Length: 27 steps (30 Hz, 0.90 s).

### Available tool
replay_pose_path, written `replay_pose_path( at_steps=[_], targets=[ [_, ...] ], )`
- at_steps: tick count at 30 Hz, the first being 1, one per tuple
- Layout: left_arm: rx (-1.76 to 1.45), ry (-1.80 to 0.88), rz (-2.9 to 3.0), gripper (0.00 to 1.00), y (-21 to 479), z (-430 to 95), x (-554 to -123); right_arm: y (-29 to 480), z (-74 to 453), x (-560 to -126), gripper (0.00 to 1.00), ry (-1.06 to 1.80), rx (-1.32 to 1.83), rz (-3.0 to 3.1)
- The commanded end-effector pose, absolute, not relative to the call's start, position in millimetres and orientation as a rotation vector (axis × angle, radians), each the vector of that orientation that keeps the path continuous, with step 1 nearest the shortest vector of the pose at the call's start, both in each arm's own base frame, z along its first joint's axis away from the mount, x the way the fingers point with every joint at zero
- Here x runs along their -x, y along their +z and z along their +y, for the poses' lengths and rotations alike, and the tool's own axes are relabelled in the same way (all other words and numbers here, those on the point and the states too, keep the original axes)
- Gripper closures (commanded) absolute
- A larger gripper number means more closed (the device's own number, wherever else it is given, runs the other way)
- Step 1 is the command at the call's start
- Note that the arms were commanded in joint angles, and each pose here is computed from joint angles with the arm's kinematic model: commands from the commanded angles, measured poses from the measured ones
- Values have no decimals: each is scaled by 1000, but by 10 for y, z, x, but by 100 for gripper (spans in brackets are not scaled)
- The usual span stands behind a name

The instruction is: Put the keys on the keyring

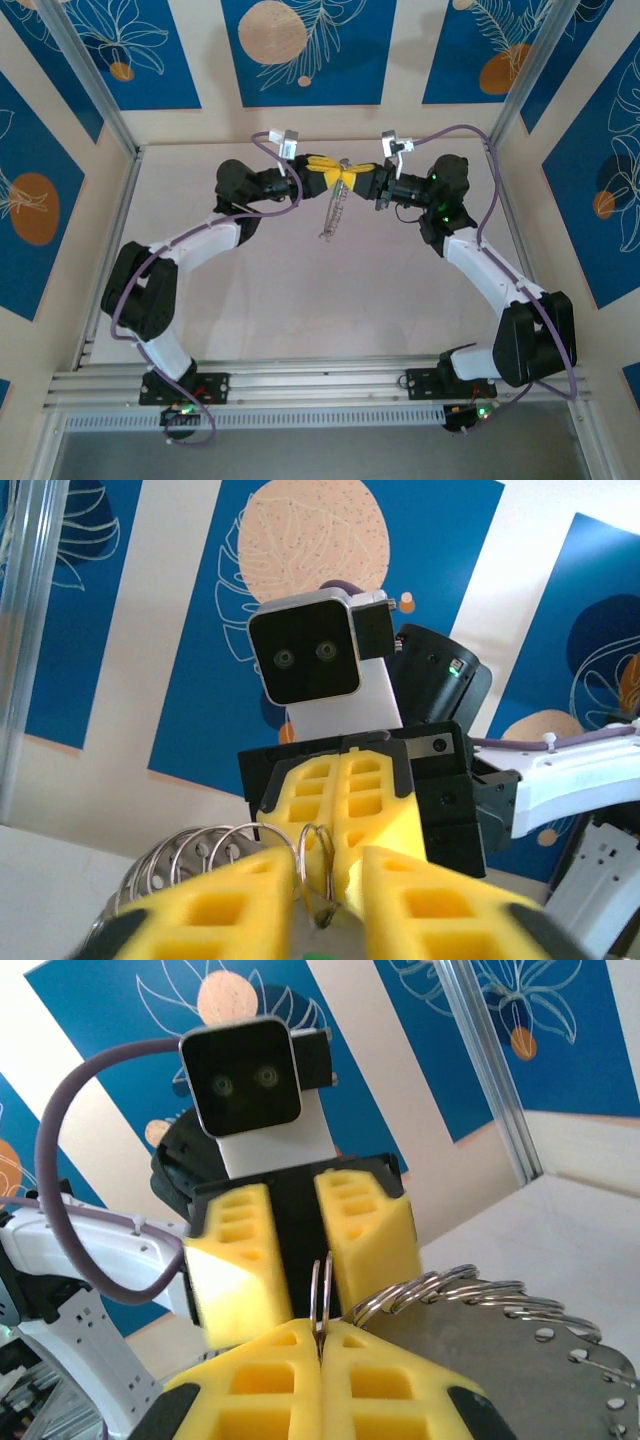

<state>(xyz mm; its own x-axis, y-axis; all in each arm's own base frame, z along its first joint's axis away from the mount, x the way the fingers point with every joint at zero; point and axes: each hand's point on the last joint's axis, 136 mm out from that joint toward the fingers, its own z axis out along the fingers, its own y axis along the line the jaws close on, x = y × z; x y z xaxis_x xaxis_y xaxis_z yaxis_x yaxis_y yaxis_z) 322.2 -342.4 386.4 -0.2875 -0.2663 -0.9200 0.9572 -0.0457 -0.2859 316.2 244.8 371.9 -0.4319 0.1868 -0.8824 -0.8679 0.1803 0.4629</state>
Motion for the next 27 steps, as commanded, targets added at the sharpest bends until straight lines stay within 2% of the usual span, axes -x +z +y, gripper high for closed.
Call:
replay_pose_path(
  at_steps=[1, 5, 10, 27],
  targets=[
    [-907, -1475, 1146, 65, 4024, -3283, -3163, 3867, 2408, -3079, 100, 1376, 767, 1519],
    [-952, -1437, 1194, 54, 3979, -3185, -3178, 3856, 2378, -3054, 100, 1349, 832, 1570],
    [-1031, -1395, 1268, 46, 3882, -3133, -3182, 3840, 2339, -3037, 100, 1331, 914, 1624],
    [-1219, -1276, 1403, 42, 3788, -3124, -3126, 3559, 2518, -3126, 100, 1305, 1035, 1762]
  ],
)
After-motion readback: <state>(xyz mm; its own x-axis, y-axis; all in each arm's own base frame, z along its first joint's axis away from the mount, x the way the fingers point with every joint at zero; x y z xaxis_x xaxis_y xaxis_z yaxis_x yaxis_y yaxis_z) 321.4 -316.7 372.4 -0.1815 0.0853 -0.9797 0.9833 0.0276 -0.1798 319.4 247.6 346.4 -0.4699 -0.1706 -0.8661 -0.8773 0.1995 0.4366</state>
